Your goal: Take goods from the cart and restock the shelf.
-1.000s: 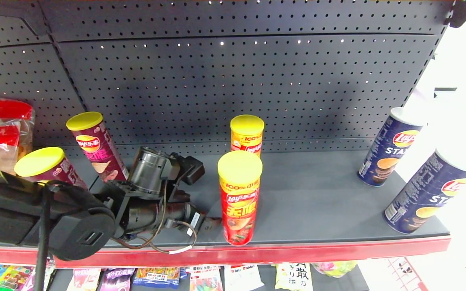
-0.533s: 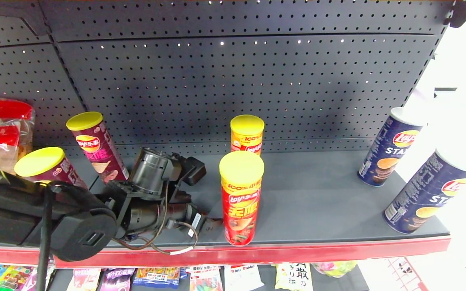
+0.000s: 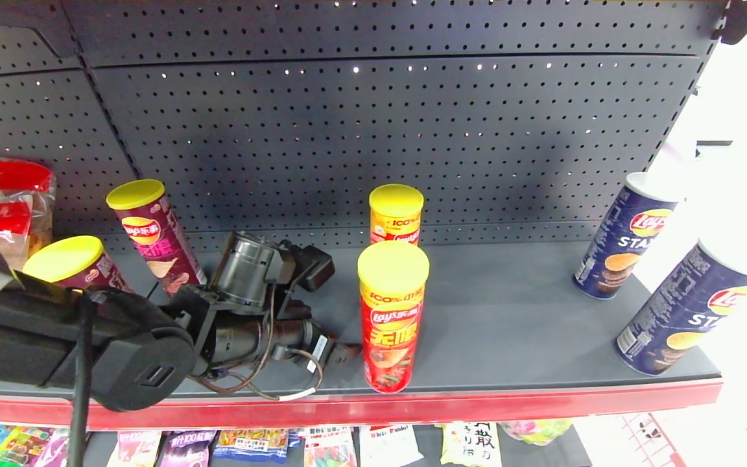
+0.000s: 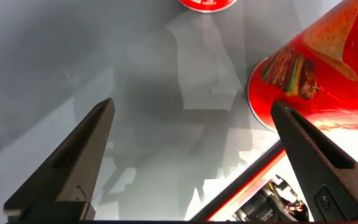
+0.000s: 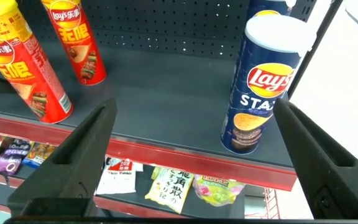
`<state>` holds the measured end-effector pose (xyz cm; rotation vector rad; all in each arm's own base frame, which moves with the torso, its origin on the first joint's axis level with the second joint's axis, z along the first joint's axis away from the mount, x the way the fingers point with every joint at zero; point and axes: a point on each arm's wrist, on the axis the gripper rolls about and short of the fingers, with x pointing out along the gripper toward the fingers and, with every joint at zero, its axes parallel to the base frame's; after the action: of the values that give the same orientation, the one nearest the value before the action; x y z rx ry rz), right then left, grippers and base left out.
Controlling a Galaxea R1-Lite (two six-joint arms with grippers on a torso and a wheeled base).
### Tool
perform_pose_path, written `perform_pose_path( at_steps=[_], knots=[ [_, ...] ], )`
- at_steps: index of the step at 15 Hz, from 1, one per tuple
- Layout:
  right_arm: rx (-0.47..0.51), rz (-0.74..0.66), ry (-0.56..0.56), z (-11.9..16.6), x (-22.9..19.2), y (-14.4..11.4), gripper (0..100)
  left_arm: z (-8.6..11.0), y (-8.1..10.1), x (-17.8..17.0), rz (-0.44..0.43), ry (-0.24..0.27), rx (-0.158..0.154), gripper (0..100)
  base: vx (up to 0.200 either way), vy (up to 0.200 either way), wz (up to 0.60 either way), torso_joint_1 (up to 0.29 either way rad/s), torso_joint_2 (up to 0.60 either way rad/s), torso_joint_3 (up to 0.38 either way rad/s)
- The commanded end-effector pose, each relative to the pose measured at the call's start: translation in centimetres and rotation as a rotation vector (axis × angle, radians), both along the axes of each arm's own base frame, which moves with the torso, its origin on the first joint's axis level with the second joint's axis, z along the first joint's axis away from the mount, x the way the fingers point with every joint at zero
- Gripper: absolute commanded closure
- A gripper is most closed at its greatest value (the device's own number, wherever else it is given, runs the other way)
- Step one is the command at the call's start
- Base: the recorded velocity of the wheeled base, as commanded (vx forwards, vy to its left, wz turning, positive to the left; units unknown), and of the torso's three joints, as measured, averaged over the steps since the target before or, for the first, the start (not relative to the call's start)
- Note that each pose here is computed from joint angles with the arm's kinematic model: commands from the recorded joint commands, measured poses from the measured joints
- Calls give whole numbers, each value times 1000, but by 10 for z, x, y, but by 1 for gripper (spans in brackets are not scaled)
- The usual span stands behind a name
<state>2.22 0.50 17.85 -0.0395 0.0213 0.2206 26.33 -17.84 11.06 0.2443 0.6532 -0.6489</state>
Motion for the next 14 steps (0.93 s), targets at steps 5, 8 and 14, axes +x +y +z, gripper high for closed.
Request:
perform_pose_path(
  at_steps=[5,8,14],
  knots=[
    [-3,2,7,-1,1,1,0,-2,0,-3,-3,8,5,0,0,0,0,0,0,0],
    [-6,2,13,-2,1,1,0,2,11,-12,12,9,3,0,0,0,0,0,0,0],
    [-39,-1,81,-14,8,4,0,42,76,-92,56,-101,-75,0,0,0,0,0,0,0]
  ],
)
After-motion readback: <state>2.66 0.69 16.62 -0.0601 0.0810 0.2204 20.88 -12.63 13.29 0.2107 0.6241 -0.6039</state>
